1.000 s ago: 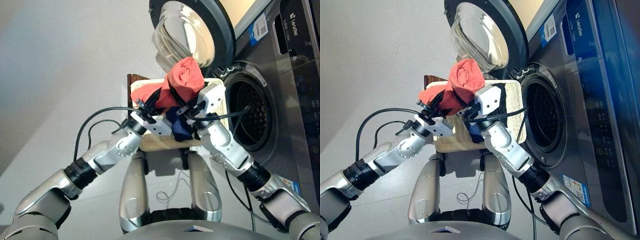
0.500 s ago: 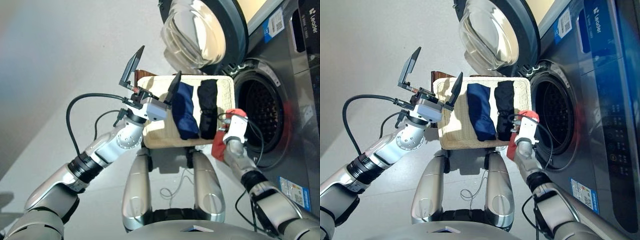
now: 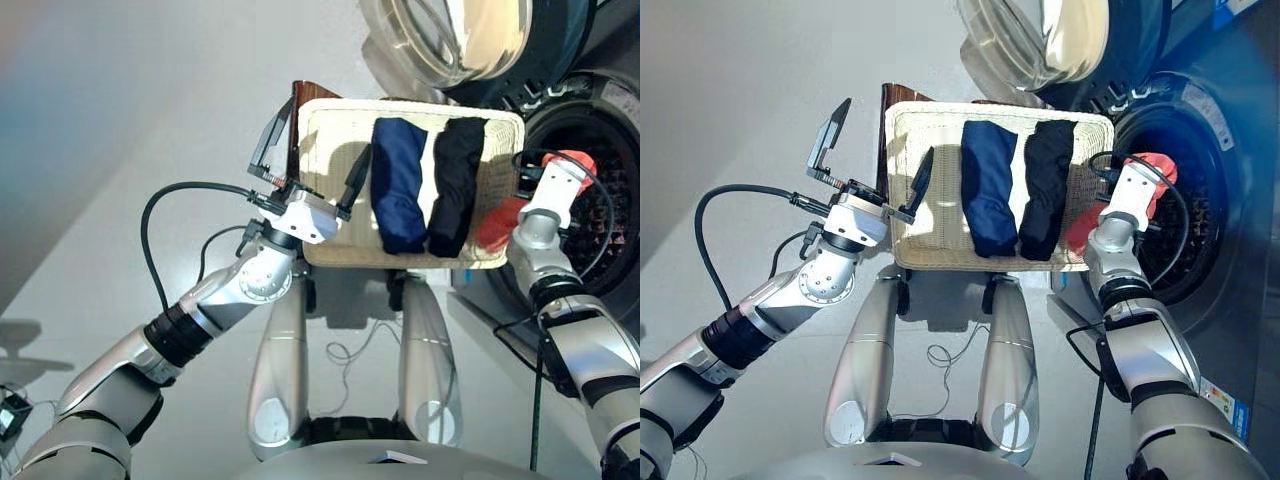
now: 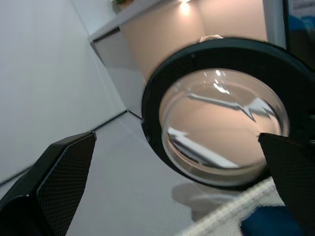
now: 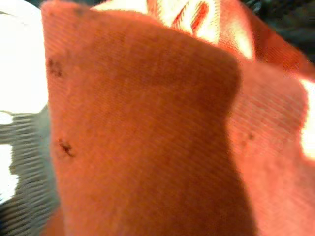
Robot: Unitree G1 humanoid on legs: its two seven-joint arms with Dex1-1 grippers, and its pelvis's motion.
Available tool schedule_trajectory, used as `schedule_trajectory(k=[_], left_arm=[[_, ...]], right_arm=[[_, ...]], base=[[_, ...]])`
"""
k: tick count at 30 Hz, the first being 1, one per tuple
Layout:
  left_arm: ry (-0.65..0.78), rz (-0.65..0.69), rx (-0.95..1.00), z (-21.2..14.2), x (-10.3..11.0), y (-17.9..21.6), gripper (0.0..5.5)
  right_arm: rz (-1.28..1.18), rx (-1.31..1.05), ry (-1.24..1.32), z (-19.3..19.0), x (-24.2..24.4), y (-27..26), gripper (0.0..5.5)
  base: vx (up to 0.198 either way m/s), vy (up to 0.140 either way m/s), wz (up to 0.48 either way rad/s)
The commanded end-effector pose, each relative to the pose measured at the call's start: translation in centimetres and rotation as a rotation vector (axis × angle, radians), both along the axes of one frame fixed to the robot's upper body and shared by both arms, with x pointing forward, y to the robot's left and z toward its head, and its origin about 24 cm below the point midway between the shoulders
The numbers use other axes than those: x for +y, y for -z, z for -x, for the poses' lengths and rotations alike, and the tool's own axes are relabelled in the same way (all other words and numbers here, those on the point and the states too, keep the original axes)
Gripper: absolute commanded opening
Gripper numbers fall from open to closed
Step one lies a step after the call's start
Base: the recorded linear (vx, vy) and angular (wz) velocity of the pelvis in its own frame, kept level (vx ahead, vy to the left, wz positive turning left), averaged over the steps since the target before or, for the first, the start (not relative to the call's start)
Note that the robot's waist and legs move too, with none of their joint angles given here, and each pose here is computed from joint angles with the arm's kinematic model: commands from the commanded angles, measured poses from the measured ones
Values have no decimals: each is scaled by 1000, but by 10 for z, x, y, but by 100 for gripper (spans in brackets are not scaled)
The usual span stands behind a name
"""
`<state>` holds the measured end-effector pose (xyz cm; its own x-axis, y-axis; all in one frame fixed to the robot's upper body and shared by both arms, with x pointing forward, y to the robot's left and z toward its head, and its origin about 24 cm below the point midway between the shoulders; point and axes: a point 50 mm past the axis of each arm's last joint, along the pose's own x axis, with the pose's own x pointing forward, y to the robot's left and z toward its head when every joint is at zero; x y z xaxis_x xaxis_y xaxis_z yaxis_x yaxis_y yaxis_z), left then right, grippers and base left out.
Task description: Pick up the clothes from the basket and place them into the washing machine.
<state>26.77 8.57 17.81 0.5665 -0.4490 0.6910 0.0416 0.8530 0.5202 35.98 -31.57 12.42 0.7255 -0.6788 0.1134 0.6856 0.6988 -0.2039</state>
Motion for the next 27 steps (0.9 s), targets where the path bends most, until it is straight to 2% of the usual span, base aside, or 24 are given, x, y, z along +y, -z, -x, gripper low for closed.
schedule_trajectory(k=[1, 7, 14, 20, 22, 27], left_arm=[[111, 85, -91, 23, -8, -20, 550], [39, 72, -137, 25, 1, -22, 550], [-7, 65, -189, 29, 10, -27, 550], [-27, 51, -207, 29, 14, -28, 550], [-27, 53, -203, 29, 14, -28, 550], [-35, 44, -199, 27, 16, -28, 550]], right_arm=[[111, -102, 249, 22, -61, -56, 0], [241, -92, 440, 40, -91, -99, 0], [224, -56, 616, 68, -124, -119, 0], [246, -62, 632, 72, -127, -125, 4], [194, -94, 616, 71, -126, -125, 550], [185, -121, 546, 62, -118, -126, 550]], base=[[0, 0, 0], [0, 0, 0], [0, 0, 0], [0, 0, 0], [0, 0, 0], [0, 0, 0]])
